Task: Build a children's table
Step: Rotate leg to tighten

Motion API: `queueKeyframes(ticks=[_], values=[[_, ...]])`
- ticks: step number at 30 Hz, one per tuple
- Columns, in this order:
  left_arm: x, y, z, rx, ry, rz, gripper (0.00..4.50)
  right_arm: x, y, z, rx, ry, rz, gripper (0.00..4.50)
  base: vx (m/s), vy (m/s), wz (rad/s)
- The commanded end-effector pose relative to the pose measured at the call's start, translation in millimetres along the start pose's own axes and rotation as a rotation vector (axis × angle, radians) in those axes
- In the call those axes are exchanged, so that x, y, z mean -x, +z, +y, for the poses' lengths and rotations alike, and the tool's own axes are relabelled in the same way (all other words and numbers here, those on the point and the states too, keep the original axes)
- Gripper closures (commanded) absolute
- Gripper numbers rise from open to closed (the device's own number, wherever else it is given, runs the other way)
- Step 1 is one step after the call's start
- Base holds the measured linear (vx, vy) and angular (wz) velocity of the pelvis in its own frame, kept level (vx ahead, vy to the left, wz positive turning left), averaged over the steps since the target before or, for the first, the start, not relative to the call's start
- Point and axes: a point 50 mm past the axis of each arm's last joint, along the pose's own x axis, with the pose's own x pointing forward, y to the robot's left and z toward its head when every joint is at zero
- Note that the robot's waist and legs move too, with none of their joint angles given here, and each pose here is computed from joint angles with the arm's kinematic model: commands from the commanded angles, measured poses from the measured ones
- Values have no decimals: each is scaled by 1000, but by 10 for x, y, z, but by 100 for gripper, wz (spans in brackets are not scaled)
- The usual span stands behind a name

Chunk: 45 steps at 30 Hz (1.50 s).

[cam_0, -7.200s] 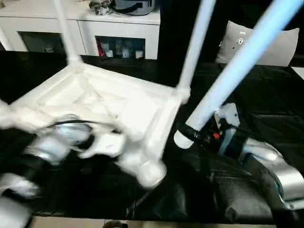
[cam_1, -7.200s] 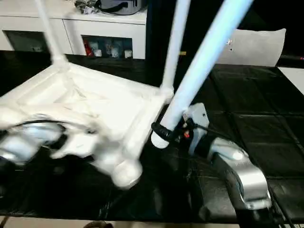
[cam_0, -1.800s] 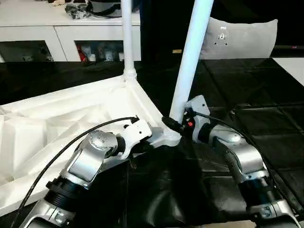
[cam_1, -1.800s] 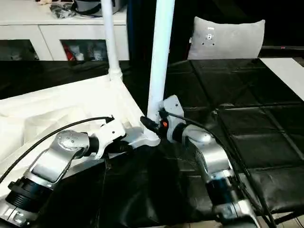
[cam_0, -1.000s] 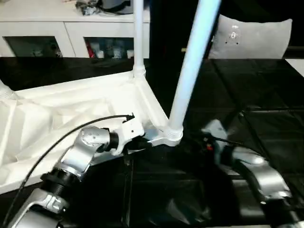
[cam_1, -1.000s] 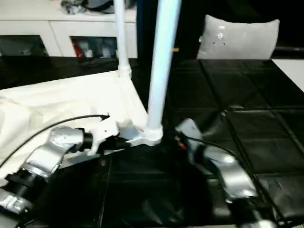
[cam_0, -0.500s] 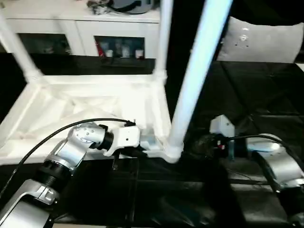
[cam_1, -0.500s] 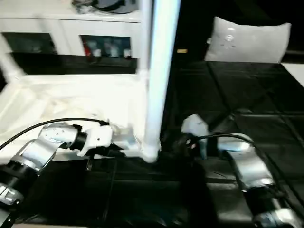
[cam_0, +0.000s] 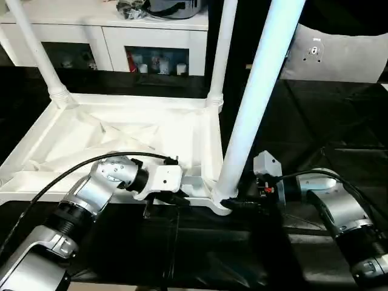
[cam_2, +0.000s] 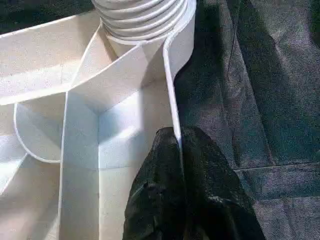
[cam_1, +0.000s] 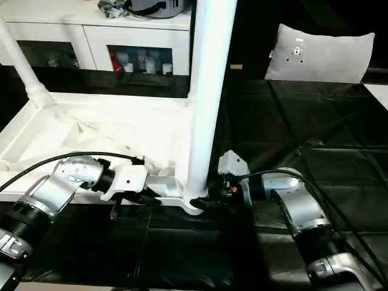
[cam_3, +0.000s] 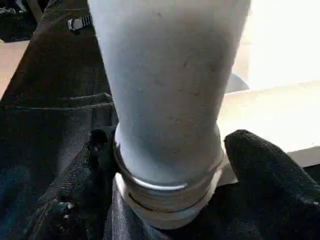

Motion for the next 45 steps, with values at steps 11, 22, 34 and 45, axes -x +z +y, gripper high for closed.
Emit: queueKeyframes(ticks=[11, 22, 34, 45], values=[[-164, 11, -82, 125, -47, -36, 450, -48, -60, 115, -97, 3, -68, 177, 0, 0, 0], [-494, 277, 201, 469, 384, -114, 450, -591, -123, -163, -365, -538, -96, 178, 0, 0, 0], [-468, 254, 244, 410, 493, -48, 450, -427, -183, -138, -311, -622, -153, 65, 0, 0, 0], [-275, 42, 98, 276, 347, -15, 450, 218, -142, -95, -115, -425, -111, 5, 0, 0, 0]])
